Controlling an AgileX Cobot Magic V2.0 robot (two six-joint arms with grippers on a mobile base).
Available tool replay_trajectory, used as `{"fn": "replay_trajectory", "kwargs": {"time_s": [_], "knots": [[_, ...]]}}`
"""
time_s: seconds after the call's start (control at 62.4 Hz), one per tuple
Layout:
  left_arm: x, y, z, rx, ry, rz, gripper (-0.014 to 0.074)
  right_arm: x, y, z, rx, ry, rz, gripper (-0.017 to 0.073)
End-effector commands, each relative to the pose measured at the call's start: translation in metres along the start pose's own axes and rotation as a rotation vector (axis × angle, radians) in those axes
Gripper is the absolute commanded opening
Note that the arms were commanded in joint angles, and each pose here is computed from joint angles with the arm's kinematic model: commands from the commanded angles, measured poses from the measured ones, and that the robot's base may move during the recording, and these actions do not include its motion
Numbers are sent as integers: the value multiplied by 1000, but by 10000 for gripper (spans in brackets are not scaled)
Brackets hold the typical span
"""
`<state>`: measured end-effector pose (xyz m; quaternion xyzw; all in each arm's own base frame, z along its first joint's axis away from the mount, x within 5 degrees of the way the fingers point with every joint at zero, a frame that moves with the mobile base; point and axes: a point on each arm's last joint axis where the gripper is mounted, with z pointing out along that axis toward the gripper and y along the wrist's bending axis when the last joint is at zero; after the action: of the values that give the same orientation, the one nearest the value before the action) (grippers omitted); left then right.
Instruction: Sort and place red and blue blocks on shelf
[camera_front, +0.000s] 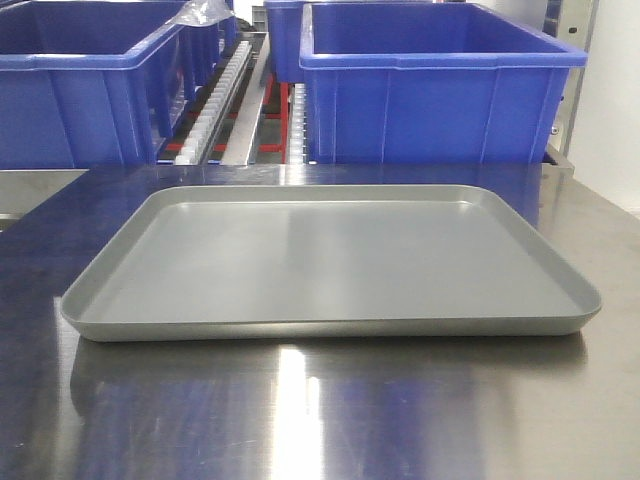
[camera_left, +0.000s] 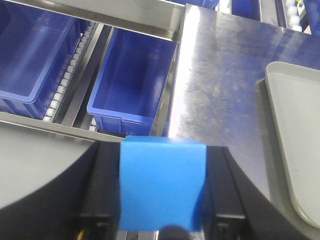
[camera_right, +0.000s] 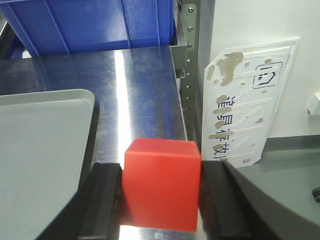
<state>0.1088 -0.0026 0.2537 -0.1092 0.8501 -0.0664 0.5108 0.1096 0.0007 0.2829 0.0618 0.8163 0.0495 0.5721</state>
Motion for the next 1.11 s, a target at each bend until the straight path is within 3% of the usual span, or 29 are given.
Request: {"fn": "replay_trajectory", "kwargs": {"time_s": [0.0, 1.089], "knots": [[-15, -5, -4, 37, -96, 7, 125, -17, 1, -3, -5, -118, -11, 49], [-15, -5, -4, 37, -96, 7, 125, -17, 1, -3, -5, -118, -11, 49]]}}
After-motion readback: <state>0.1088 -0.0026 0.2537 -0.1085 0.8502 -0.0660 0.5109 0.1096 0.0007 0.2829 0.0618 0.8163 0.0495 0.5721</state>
